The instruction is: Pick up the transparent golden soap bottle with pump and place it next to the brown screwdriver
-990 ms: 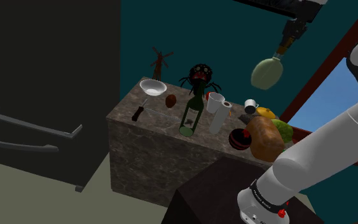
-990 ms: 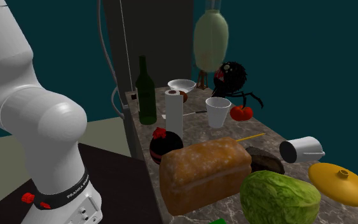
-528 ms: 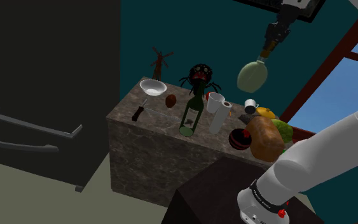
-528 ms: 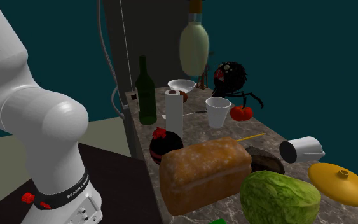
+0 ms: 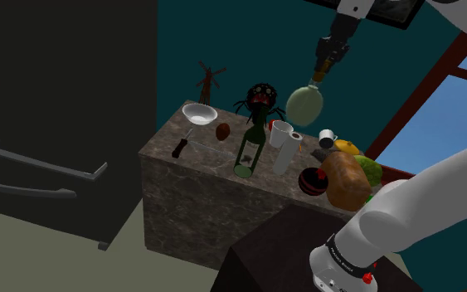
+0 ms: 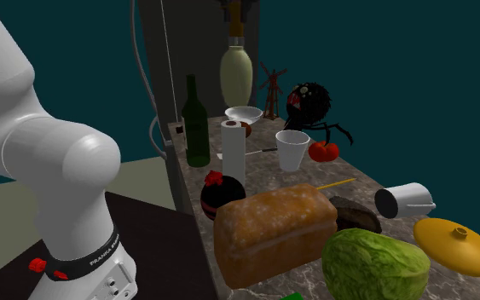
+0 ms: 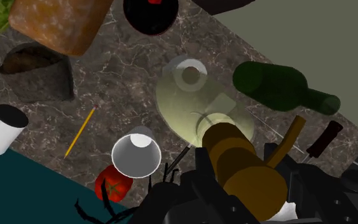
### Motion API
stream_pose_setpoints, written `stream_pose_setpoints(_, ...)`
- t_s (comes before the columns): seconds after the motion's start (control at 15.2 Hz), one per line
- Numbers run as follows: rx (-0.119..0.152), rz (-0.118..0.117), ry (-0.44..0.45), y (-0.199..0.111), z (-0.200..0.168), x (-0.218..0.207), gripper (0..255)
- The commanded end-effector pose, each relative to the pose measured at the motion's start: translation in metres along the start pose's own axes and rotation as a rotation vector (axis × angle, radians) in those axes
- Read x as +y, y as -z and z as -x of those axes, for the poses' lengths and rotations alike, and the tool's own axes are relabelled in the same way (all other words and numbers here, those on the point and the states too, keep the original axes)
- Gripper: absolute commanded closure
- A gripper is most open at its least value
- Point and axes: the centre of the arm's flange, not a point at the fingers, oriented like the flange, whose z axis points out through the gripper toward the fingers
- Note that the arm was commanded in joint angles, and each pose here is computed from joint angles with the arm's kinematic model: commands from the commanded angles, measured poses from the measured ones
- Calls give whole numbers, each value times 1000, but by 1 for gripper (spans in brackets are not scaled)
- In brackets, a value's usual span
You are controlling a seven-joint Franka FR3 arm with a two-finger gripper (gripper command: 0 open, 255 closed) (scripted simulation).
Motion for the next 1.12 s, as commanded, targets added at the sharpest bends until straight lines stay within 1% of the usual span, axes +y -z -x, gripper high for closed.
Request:
stream_pose_setpoints(0.0, 1, 0, -2, -13, -10, -25, 255)
stream_pose_setpoints(1.06, 1, 0, -2, -109, -77, -201, 255)
